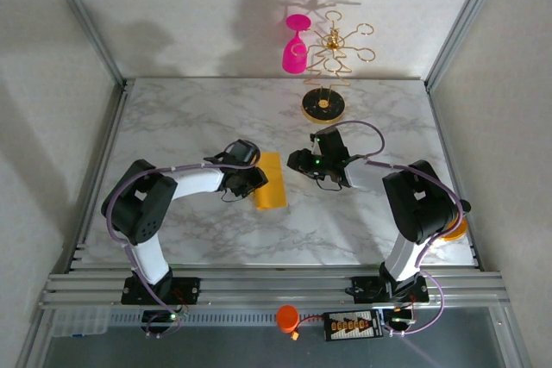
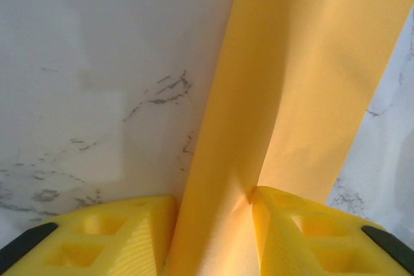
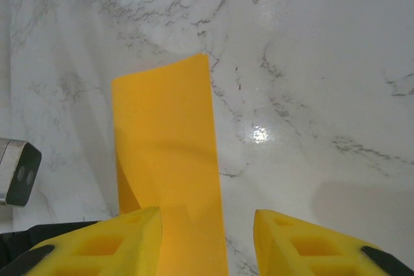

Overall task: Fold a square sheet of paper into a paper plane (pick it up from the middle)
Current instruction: Hold the square sheet of paper at the center of the table.

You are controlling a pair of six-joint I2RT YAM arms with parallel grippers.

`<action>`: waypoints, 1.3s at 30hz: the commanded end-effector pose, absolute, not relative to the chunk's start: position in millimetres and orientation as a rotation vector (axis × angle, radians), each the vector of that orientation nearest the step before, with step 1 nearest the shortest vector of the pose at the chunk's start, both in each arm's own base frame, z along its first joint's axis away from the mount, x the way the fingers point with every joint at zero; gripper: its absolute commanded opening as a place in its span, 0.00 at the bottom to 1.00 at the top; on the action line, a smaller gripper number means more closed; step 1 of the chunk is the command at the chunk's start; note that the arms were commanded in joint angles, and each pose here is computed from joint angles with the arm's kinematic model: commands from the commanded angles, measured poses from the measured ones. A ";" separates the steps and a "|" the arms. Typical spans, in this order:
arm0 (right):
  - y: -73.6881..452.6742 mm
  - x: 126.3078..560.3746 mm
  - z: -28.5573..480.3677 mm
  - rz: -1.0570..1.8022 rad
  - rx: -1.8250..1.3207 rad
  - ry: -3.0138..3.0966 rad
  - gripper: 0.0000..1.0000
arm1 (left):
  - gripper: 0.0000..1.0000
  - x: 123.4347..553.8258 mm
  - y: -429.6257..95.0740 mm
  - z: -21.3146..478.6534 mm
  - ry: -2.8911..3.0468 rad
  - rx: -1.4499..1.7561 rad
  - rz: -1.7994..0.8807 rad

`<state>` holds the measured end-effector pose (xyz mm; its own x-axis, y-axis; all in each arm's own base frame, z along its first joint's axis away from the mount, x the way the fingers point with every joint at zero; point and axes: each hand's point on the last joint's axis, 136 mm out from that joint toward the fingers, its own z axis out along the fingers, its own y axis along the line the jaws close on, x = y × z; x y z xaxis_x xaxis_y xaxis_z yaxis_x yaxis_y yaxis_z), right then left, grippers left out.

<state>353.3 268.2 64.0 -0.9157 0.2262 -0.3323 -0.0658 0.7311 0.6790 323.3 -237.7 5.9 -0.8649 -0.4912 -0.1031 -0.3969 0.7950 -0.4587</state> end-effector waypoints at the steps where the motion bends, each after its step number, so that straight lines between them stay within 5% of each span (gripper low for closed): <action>1: 280.7 352.0 66.3 1.050 0.046 2.539 0.43 | 0.41 254.4 -207.2 -94.8 3.038 -0.704 -0.281; 16: 306.8 343.9 63.2 1.095 -0.075 2.570 0.39 | 0.40 252.1 -206.8 -100.1 3.051 -0.714 -0.267; 30: 325.6 332.1 40.3 1.087 -0.150 2.682 0.19 | 0.40 249.7 -205.4 -103.0 3.053 -0.723 -0.264; 39: 325.7 328.1 31.6 1.066 -0.152 2.720 0.17 | 0.41 247.6 -204.5 -104.3 3.055 -0.742 -0.263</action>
